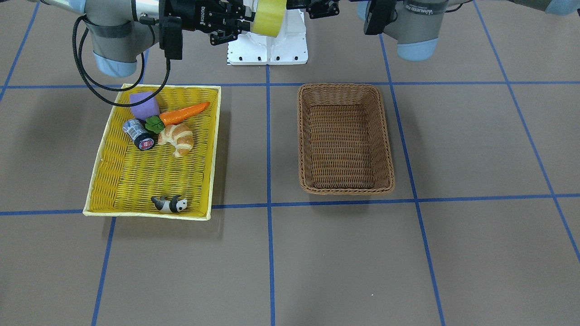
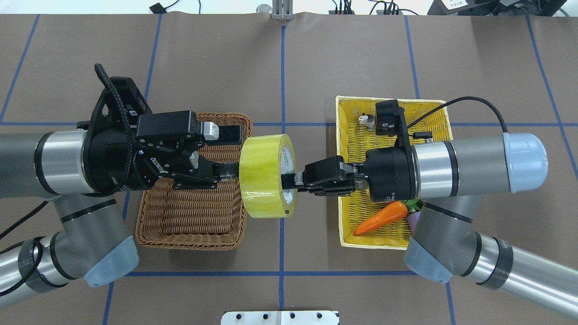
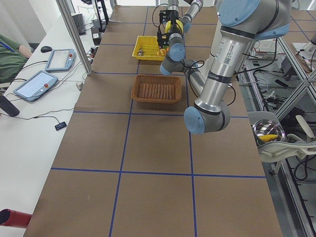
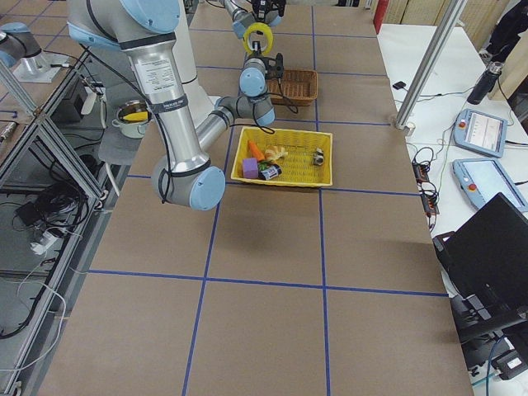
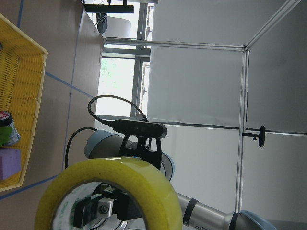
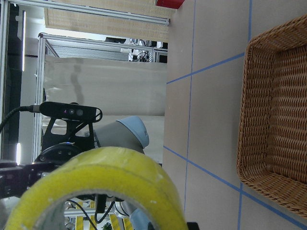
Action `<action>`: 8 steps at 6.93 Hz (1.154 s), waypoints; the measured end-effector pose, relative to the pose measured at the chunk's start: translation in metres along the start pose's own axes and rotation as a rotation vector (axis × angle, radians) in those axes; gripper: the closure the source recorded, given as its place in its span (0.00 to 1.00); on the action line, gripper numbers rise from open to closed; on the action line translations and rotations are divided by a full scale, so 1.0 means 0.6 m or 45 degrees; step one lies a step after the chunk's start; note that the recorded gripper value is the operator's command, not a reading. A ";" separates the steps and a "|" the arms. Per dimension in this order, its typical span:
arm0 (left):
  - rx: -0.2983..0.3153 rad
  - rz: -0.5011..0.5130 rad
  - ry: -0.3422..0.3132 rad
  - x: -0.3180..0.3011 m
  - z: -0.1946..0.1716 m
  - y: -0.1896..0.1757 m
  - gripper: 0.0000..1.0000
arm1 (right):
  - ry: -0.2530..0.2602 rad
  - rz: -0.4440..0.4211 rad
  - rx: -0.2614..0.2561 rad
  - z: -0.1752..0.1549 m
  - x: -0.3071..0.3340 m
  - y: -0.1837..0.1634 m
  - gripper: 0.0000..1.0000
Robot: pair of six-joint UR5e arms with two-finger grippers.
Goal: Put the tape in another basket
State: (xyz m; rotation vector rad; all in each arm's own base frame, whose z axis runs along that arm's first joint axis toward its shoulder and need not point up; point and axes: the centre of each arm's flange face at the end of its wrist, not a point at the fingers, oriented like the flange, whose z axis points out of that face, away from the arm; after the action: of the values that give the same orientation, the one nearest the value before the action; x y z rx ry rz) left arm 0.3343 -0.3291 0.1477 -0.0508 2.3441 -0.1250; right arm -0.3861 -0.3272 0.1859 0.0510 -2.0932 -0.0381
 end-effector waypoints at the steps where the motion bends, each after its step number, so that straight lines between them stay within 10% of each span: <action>1: -0.006 -0.004 0.001 -0.002 0.002 0.003 0.76 | -0.005 0.001 -0.009 0.005 -0.001 0.005 0.02; 2: -0.010 -0.014 -0.001 -0.004 0.003 0.006 1.00 | -0.011 0.004 -0.013 0.009 -0.003 0.008 0.00; 8: -0.011 -0.174 -0.026 -0.015 -0.005 0.008 1.00 | -0.032 0.117 0.003 0.009 -0.011 0.005 0.00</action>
State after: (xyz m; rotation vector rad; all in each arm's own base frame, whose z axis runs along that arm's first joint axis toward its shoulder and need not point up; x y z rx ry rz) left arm 0.3385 -0.3233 0.1556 -0.2160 2.3198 -0.1813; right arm -0.3875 -0.3238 0.1774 -0.0446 -2.1186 0.0192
